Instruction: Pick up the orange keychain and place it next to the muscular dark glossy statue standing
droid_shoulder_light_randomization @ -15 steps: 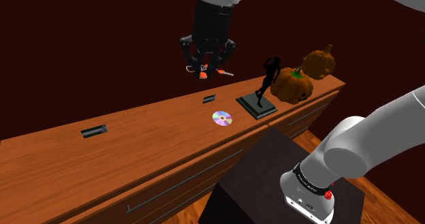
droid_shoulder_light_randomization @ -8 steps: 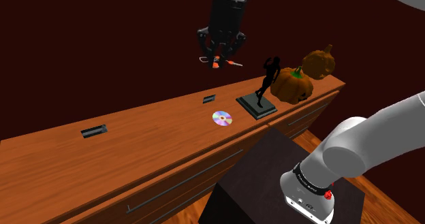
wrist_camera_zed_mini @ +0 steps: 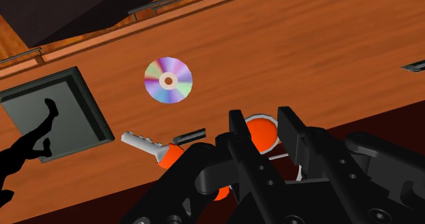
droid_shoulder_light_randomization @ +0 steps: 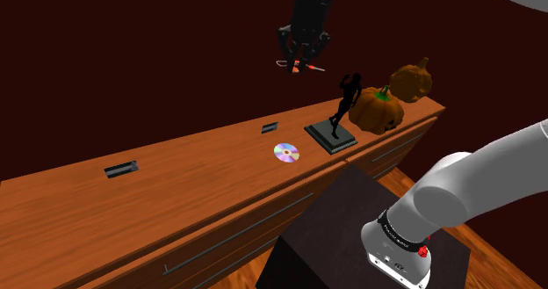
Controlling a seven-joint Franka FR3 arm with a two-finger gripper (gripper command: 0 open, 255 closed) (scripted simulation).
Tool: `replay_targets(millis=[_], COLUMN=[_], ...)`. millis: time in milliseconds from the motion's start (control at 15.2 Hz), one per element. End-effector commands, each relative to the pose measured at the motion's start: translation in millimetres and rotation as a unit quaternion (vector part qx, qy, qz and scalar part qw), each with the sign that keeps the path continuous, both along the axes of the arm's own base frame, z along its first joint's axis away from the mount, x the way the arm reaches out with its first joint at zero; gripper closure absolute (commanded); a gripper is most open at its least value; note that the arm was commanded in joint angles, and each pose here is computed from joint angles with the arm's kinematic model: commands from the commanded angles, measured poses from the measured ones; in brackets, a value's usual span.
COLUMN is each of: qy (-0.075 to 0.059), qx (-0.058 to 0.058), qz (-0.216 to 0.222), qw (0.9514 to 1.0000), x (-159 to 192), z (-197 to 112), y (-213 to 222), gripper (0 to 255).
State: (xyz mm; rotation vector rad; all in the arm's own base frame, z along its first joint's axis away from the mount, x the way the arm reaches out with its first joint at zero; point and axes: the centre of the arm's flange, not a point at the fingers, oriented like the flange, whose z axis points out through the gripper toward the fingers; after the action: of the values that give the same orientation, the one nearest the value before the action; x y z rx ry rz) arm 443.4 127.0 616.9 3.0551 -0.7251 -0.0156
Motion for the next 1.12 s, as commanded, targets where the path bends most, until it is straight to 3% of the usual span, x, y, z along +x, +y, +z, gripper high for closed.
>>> replay_targets(millis=[0, 1056], qy=[0.0, 0.0], qx=[0.0, 0.0], qz=[0.001, 0.001], qw=[1.0, 1.0], x=[7, 66], z=[1, 1], y=[-27, -231], gripper=[255, 255])
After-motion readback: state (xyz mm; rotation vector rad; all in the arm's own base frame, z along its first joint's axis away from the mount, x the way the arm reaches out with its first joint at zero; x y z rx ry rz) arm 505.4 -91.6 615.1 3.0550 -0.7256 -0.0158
